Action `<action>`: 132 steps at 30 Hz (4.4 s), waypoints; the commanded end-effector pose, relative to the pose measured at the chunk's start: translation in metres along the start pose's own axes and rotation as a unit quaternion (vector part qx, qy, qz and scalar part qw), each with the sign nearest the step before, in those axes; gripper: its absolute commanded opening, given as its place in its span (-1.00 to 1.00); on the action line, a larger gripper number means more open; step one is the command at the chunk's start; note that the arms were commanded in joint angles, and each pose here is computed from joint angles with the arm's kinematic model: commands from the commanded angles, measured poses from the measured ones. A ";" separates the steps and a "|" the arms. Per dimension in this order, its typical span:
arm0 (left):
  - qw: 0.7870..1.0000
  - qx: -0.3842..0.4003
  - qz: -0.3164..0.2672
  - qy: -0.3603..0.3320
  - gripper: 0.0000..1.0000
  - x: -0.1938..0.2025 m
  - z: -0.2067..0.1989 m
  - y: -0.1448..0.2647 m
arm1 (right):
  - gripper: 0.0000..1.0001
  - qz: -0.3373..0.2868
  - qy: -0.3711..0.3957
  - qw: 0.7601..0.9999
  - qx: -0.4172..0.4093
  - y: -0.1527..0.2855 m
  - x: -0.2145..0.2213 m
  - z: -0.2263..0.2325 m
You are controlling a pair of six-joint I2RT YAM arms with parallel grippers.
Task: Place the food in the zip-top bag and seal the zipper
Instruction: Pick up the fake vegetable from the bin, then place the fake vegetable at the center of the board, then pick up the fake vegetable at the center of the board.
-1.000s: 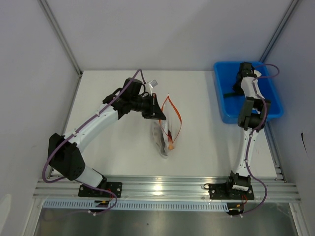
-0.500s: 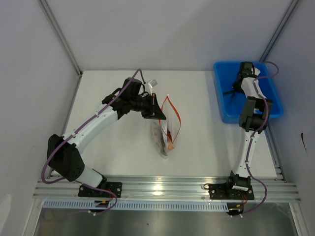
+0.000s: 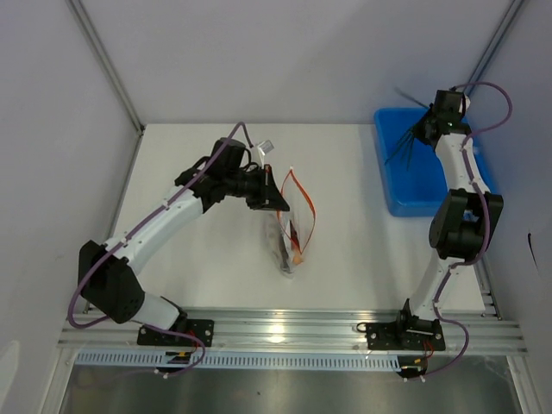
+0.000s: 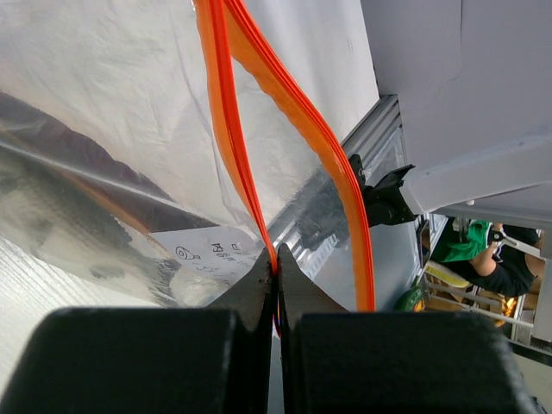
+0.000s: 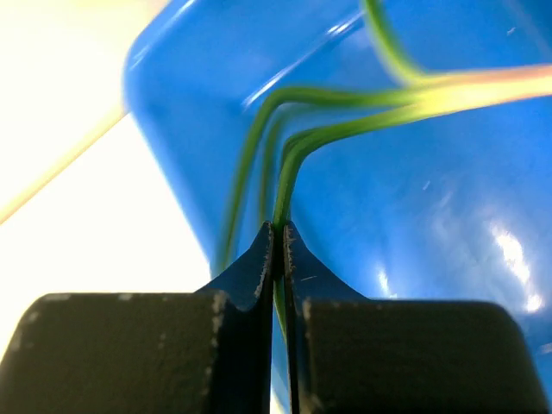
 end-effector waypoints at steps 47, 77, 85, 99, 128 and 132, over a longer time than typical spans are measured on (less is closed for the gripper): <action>0.988 0.007 -0.120 -0.094 -0.99 0.027 -0.033 0.077 | 0.81 0.245 0.258 0.932 -0.066 0.215 0.268 0.067; 0.990 0.017 -0.109 -0.093 -0.99 0.028 -0.030 0.071 | 0.33 0.206 -0.286 0.929 0.114 0.172 0.279 -0.025; 0.990 0.019 -0.106 -0.091 -0.99 0.027 -0.030 0.069 | 0.33 0.211 -0.312 0.917 0.131 0.151 0.284 -0.023; 0.990 0.010 -0.105 -0.092 -0.99 0.028 -0.028 0.070 | -0.24 0.263 -0.317 0.891 0.192 0.128 0.308 -0.025; 0.990 0.013 -0.107 -0.088 -0.99 0.025 -0.027 0.065 | -1.00 0.061 -0.099 0.991 -0.073 0.229 0.202 0.005; 0.991 0.006 -0.105 -0.083 -0.99 0.020 -0.023 0.059 | -1.00 0.028 -0.015 0.994 -0.105 0.258 0.175 0.023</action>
Point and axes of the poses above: each gripper's point midway between its finger pads, its own y axis back along the fingers, its own z axis along the line the jaws close on, x = y × z, the point moved 8 cm from there along y, back along the fingers, and after that the axes turned 6 degrees about y, right-handed, at the moved point
